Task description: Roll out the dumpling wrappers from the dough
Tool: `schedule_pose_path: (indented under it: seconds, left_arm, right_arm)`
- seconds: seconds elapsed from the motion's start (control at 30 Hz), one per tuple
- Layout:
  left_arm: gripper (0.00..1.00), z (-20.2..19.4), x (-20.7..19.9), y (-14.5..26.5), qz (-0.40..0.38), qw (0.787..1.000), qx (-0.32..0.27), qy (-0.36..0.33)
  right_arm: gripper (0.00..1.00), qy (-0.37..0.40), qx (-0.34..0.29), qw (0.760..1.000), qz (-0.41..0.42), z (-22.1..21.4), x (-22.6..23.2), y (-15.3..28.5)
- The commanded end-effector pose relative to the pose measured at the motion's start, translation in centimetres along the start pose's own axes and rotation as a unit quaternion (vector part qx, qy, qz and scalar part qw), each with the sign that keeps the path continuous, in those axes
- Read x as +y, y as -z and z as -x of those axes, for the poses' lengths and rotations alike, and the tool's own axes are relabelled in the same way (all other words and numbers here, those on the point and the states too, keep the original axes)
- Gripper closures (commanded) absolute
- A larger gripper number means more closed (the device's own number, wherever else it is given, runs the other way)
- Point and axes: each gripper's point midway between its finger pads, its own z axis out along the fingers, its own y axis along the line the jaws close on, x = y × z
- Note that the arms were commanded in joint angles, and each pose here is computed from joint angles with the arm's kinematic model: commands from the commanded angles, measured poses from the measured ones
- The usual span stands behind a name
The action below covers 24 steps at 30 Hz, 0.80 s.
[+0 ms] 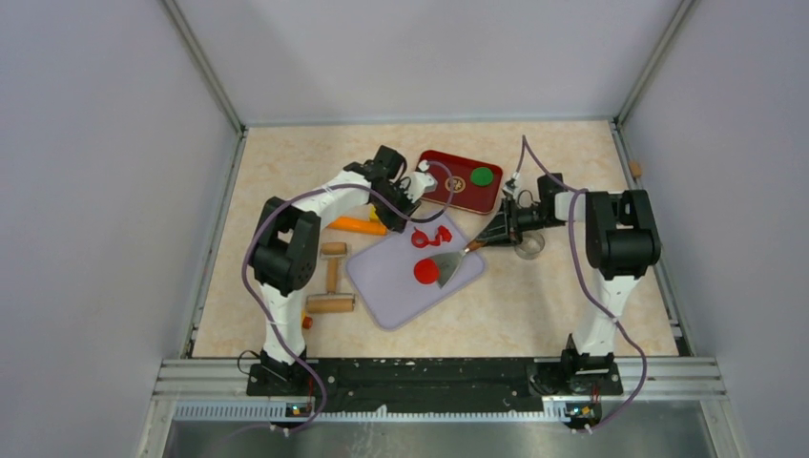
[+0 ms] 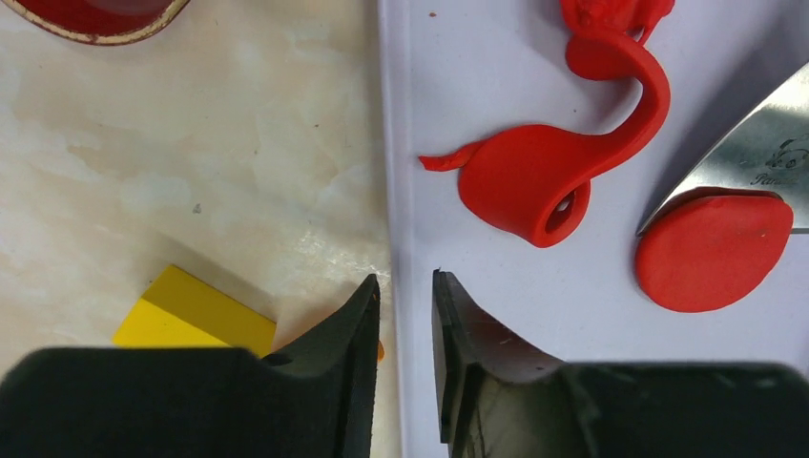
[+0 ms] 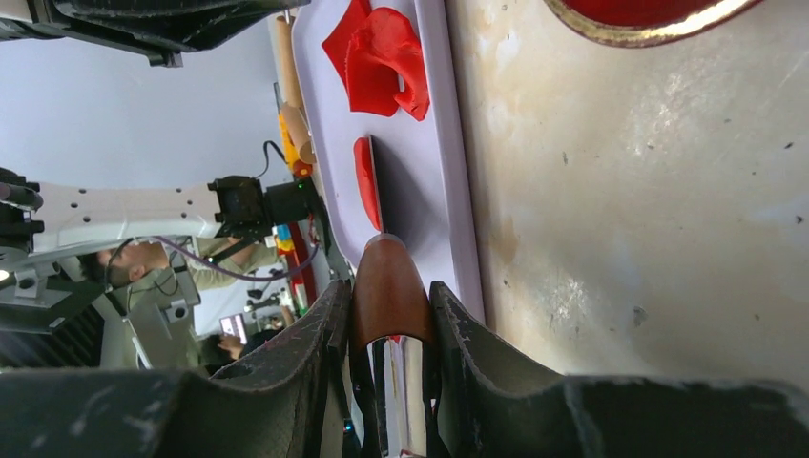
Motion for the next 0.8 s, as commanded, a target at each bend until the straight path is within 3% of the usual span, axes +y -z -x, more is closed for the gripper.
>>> schedule_pose_path:
  seconds: [0.0, 0.5, 0.77]
  left_arm:
    - [0.68, 0.9, -0.2, -0.4, -0.011, 1.0, -0.016, -0.004]
    - [0.87, -0.7, -0.9, -1.8, -0.037, 0.999, 0.015, 0.005]
    - [0.86, -0.5, -0.5, -1.5, -0.025, 1.0, 0.012, 0.005]
  right_arm:
    - [1.0, 0.049, -0.021, 0.998, -0.033, 1.8, -0.1, -0.2]
    - [1.0, 0.063, -0.011, 0.997, -0.033, 1.6, 0.3, -2.1]
    - [1.0, 0.06, -0.004, 0.998, 0.02, 1.7, 1.9, -3.0]
